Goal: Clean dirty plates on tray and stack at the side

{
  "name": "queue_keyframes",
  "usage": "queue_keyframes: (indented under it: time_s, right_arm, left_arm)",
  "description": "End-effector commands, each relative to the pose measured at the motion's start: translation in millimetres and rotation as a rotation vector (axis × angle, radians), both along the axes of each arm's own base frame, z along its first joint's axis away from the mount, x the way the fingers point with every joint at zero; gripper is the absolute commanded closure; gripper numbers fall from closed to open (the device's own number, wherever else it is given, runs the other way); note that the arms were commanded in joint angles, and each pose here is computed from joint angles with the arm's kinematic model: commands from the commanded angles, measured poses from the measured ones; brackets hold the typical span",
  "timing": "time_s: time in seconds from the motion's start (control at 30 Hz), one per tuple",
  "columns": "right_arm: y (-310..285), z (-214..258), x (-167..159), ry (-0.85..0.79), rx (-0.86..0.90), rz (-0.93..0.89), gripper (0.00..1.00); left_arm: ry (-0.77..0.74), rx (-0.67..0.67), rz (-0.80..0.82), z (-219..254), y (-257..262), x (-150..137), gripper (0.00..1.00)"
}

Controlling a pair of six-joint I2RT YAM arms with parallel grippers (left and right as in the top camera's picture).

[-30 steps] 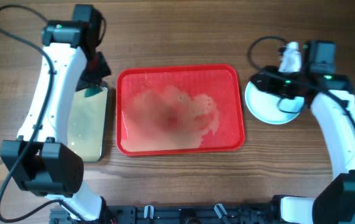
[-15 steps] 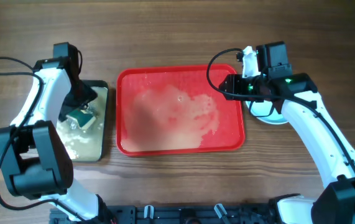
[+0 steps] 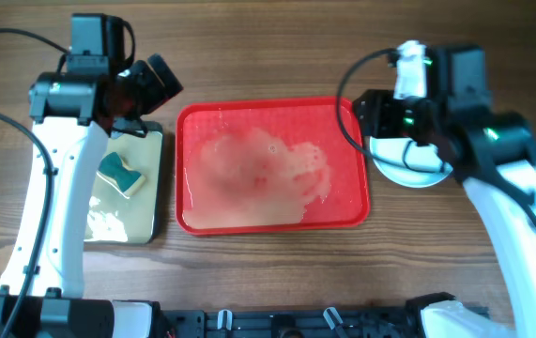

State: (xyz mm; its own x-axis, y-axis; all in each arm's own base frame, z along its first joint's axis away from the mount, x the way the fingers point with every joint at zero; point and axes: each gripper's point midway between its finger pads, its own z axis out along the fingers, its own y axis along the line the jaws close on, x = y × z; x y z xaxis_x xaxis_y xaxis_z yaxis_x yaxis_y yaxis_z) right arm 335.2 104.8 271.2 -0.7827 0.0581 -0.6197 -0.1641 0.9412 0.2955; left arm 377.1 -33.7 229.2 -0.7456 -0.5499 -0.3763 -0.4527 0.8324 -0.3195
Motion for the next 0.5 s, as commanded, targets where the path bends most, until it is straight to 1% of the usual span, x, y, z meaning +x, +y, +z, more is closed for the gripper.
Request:
queue_keyframes:
  time_s: [0.0, 0.07, 0.1, 0.2, 0.27, 0.3, 0.4, 0.47]
  right_arm:
    - [-18.6, 61.5, -23.1, -0.198, -0.022, -0.054, 0.00]
    - [-17.7, 84.1, -42.2, -0.267, 0.013, -0.036, 0.00]
    - [-13.2, 103.8, -61.7, -0.329, 0.058, 0.002, 0.00]
    - [-15.0, 119.2, -77.9, -0.386, 0.075, 0.009, 0.00]
    - [-19.6, 121.7, -87.3, -0.440, -0.025, 0.071, 0.00]
    - [-20.6, 123.5, -89.0, -0.469, -0.071, 0.102, 0.00]
    - [-29.9, 125.2, -82.1, -0.498, -0.124, 0.064, 0.00]
    - [-32.1, 109.9, -69.5, -0.512, -0.137, 0.052, 0.00]
  left_arm:
    - [0.024, -0.023, -0.028, -7.0, -12.8, 0.1, 0.00]
    - [0.024, -0.023, -0.028, -7.0, -12.8, 0.1, 0.00]
    - [0.024, -0.023, -0.028, -7.0, -12.8, 0.1, 0.00]
    - [0.024, -0.023, -0.028, -7.0, -12.8, 0.1, 0.00]
    - [0.024, -0.023, -0.028, -7.1, -12.8, 0.0, 0.00]
    - [0.024, -0.023, -0.028, -7.0, -12.8, 0.1, 0.00]
    - [0.024, -0.023, -0.028, -7.1, -12.8, 0.0, 0.00]
    - [0.024, -0.023, -0.028, -7.0, -12.8, 0.1, 0.00]
